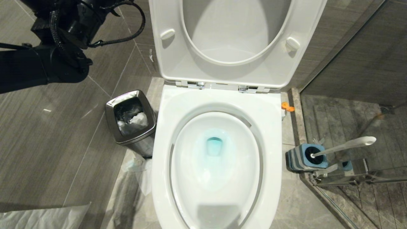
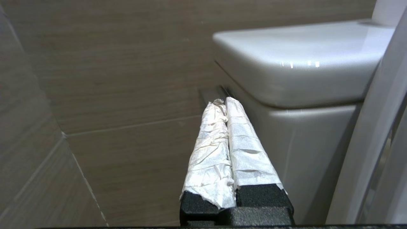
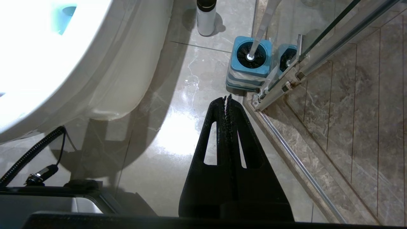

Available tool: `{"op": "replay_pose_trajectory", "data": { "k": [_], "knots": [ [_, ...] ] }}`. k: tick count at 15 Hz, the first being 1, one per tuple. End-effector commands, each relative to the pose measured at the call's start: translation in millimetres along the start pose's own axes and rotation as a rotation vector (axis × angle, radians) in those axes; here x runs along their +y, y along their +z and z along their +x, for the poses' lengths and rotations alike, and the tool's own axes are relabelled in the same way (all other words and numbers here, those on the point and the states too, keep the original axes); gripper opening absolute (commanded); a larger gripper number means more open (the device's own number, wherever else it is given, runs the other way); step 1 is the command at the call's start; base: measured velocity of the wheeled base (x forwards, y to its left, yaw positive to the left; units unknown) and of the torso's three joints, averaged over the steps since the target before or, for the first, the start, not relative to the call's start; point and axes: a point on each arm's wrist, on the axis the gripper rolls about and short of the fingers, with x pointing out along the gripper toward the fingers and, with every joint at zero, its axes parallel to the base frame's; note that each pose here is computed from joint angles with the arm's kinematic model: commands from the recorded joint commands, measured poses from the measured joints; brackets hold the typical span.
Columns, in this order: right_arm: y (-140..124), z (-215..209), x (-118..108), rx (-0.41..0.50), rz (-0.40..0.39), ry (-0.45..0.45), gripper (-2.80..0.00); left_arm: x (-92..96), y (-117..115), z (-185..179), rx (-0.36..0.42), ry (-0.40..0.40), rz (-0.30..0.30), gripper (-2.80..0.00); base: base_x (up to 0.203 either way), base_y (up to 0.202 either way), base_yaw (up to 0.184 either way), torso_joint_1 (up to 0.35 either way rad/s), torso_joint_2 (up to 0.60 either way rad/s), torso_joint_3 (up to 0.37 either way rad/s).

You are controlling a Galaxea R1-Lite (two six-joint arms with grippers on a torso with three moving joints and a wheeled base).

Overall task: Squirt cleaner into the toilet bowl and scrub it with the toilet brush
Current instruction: Flush the toilet

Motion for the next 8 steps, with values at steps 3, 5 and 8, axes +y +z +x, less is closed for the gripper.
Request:
{"op": "replay_pose_trajectory", "data": {
  "k": [3, 5, 8],
  "knots": [
    [0.0, 0.1, 0.0, 0.001, 0.001, 0.000, -2.80, -0.1, -21.2, -0.8, 0.030, -0.006, 0.006, -2.80, 0.000, 0.000, 0.000, 0.000, 0.00, 0.000],
    [0.0, 0.1, 0.0, 0.001, 0.001, -0.001, -2.80, 0.0, -20.7, -0.8, 0.024, -0.005, 0.011, -2.80, 0.000, 0.000, 0.000, 0.000, 0.00, 0.000],
    [0.0, 0.1, 0.0, 0.001, 0.001, 0.000, -2.80, 1.1, -21.0, -1.1, 0.020, -0.003, 0.013, -2.80, 0.000, 0.000, 0.000, 0.000, 0.00, 0.000]
  ]
}}
